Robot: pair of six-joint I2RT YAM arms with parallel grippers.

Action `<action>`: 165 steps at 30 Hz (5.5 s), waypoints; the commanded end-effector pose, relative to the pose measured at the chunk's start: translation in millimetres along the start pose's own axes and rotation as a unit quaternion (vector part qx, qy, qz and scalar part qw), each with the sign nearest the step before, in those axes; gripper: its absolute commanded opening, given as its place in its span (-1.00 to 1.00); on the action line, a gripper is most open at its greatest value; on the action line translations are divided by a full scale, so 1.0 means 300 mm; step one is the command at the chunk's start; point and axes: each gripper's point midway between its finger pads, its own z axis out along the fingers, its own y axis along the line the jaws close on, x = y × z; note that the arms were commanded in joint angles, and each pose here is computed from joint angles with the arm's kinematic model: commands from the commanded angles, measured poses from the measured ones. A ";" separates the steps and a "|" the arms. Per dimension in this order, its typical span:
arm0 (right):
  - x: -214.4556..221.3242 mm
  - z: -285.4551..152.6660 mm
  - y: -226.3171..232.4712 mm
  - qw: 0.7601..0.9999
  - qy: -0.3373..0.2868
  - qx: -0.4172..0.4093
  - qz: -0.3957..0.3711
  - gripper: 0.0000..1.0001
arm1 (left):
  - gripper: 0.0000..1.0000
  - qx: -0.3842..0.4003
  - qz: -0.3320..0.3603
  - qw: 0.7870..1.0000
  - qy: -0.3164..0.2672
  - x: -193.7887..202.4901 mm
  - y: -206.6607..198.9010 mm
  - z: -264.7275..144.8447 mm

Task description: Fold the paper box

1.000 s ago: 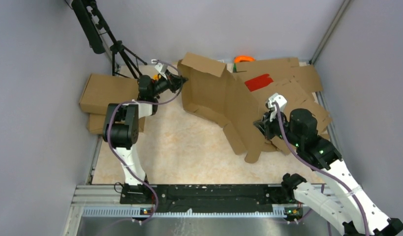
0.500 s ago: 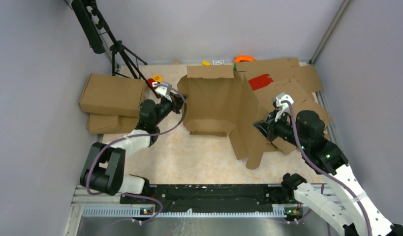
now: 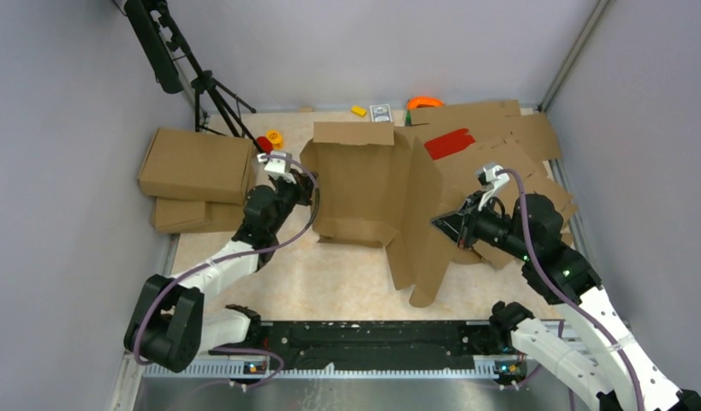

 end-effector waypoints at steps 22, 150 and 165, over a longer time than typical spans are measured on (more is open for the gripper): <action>0.042 -0.059 -0.273 0.972 0.015 0.234 0.012 0.09 | -1.00 0.143 0.078 0.985 -0.056 0.067 -0.182 -0.145; -0.367 0.127 -0.307 0.956 0.177 0.221 -0.076 0.49 | -1.00 0.196 0.195 0.958 -0.070 0.063 -0.231 -0.163; -0.190 0.118 -0.246 0.965 0.208 0.158 -0.032 -0.68 | -0.84 0.197 0.185 0.961 -0.066 0.068 -0.234 -0.160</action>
